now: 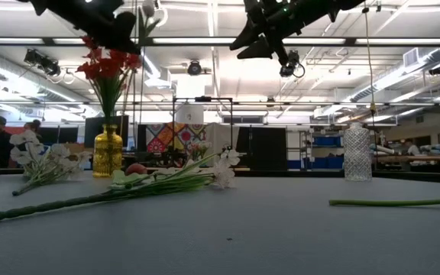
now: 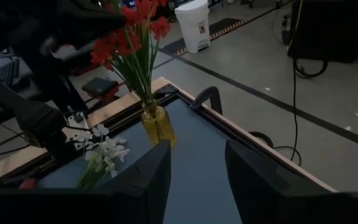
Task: Sort flowers into vase by color
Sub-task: Put the top white flowers into the yellow transparent flower vase
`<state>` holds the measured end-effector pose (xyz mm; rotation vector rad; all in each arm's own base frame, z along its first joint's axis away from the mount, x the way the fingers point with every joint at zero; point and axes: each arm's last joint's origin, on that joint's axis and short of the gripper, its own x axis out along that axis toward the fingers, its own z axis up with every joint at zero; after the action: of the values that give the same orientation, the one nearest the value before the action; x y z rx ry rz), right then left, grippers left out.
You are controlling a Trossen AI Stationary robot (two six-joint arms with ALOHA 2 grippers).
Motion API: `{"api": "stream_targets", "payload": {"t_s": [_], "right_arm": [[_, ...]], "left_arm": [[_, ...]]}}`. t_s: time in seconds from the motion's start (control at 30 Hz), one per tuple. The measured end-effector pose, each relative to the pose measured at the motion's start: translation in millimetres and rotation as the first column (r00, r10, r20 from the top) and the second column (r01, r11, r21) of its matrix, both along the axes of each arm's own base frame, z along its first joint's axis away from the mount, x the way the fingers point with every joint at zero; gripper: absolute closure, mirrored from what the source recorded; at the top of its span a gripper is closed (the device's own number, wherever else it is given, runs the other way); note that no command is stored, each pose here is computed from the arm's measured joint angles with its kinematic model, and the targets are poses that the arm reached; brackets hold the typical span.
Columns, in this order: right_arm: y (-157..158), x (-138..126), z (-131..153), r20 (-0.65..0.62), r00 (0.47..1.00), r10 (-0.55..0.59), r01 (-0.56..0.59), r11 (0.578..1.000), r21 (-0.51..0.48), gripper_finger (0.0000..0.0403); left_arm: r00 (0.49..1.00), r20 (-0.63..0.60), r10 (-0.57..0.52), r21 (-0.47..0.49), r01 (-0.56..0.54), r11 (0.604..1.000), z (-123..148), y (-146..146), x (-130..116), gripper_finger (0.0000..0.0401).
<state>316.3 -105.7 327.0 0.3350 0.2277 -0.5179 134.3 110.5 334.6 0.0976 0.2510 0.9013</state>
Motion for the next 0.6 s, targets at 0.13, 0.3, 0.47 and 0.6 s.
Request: {"api": "stream_targets", "payload": {"t_s": [0.13,0.3,0.47,0.6], "right_arm": [[0.1,0.0,0.0,0.000,1.000,0.001,-0.001,1.000,0.000,0.0243],[-0.4,-0.5,-1.1,-0.011,1.000,0.002,-0.002,1.000,0.005,0.0243],[-1.7,-2.1,-4.5,-0.045,0.999,-0.002,0.003,1.000,0.016,0.0243],[-1.8,-2.3,-4.8,-0.048,0.999,-0.003,0.004,1.000,0.017,0.0243]], "left_arm": [[0.998,-0.041,0.041,-0.022,-0.042,0.999,-4.5,1.9,-1.7,0.0401],[0.999,-0.005,0.051,0.010,-0.051,0.999,1.8,1.1,-3.1,0.0401],[0.998,0.017,0.053,0.009,-0.053,0.999,11.2,-0.1,-4.6,0.0401],[0.998,-0.021,0.057,-0.041,-0.058,0.998,5.1,-0.7,-5.4,0.0401]]}}
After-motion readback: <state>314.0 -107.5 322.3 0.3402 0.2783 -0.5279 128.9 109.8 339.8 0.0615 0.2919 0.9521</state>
